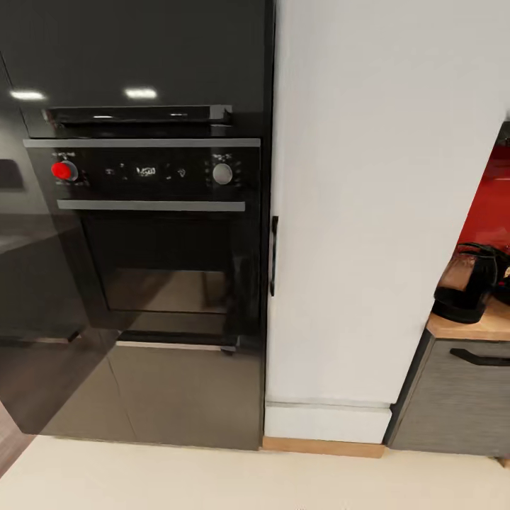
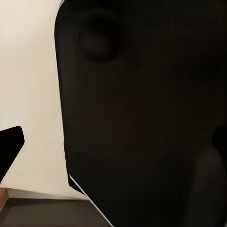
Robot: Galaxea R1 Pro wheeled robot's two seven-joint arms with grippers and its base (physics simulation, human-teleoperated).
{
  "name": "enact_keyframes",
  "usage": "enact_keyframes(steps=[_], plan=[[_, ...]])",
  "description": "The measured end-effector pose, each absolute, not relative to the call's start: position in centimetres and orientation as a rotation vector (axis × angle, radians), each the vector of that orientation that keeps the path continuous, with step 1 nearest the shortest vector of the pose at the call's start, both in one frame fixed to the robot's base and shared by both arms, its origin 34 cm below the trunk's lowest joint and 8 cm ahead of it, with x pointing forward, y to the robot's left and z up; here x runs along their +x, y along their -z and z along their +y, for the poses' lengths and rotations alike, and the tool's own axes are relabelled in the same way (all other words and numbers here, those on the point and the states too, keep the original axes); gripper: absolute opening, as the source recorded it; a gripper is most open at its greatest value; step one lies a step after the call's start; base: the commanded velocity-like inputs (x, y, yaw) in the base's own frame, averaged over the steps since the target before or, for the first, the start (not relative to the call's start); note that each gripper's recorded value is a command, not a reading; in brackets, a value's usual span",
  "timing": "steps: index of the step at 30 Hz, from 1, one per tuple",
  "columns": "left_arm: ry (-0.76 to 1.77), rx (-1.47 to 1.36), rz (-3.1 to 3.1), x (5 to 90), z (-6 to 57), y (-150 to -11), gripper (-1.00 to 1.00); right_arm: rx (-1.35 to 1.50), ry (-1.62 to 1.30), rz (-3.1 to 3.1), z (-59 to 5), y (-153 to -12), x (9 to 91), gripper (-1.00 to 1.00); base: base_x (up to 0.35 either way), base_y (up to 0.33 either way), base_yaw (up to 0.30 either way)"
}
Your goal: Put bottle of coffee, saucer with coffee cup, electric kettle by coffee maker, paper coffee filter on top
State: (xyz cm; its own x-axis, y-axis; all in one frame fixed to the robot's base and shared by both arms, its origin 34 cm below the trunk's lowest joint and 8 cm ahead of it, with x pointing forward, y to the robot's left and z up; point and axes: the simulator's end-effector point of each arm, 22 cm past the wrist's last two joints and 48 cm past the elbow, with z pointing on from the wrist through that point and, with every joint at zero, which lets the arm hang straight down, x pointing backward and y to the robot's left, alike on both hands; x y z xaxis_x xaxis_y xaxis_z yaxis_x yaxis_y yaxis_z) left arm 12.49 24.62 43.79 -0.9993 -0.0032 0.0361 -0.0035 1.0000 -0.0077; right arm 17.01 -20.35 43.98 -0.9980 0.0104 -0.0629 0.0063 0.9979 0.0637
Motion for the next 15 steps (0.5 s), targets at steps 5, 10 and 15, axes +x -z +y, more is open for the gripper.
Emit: enact_keyframes(steps=[5, 10, 15], plan=[[-0.021, 0.003, -3.105, 12.5, 24.2, -44.1, 1.0, 0.013, -0.098, 3.076, -20.3, -44.3, 17.0, 1.0, 0.0, 0.0, -0.262], [-0.027, 0.003, -3.104, 12.5, 23.9, -45.0, 1.0, 0.014, -0.097, 3.067, -20.4, -45.2, 17.3, 1.0, 0.0, 0.0, -0.264], [-0.028, 0.007, -3.104, 12.5, 23.8, -45.8, 1.0, 0.013, -0.097, 3.065, -20.3, -46.0, 17.3, 1.0, 0.0, 0.0, -0.264]])
